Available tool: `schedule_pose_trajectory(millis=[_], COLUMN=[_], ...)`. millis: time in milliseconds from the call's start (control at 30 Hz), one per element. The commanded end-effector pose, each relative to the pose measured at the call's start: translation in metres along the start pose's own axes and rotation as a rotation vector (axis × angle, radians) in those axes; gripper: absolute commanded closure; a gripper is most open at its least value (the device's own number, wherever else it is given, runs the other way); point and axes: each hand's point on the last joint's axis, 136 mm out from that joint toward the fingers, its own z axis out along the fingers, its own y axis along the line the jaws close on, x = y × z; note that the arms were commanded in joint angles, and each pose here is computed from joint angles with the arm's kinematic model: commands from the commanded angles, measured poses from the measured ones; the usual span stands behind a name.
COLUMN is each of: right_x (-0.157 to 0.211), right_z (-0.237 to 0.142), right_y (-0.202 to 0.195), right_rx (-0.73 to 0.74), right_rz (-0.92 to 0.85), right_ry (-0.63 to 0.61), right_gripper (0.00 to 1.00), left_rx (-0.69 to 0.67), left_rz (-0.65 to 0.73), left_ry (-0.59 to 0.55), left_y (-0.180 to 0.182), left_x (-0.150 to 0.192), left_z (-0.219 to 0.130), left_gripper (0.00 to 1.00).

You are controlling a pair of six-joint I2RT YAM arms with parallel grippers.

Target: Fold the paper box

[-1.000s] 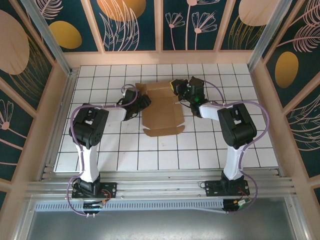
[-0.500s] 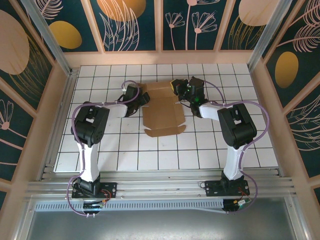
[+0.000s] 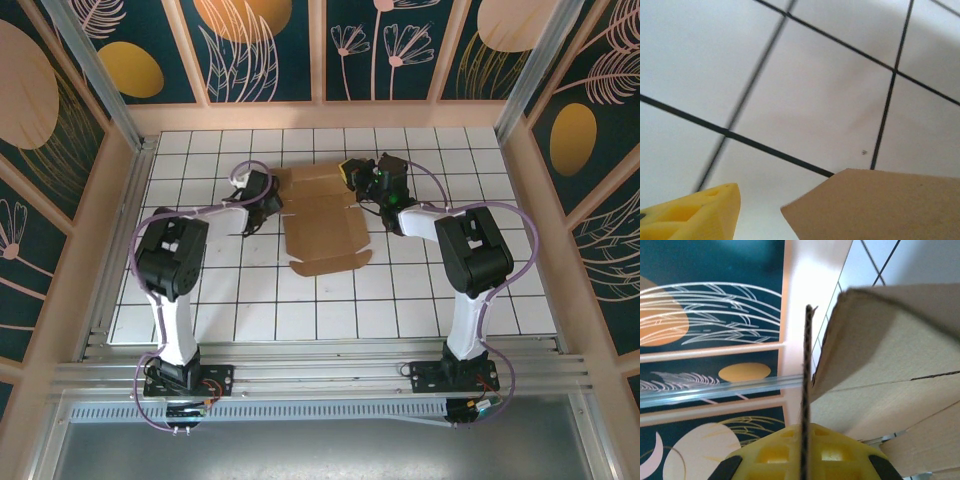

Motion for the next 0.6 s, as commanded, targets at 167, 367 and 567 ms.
schedule_pose_trajectory(millis=[167, 367, 567], right_x=[0.004, 0.004, 0.003], right_z=[-0.002, -0.003, -0.002], right_y=[-0.022, -0.023, -0.025], right_rx=[0.09, 0.095, 0.097], right_rz=[-0.001, 0.0, -0.003], right_ry=[0.009, 0.005, 0.002], right_gripper=[0.97, 0.97, 0.97], left_rx=[-0.074, 0.307, 0.439], left_rz=[-0.077, -0.132, -0.327], left_ry=[-0.086, 0.07, -0.003], left_y=[0.056, 0.007, 0.016], left_x=[-0.061, -0.045, -0.021], left_z=[-0.024, -0.04, -0.106], left_gripper=[0.36, 0.56, 0.65])
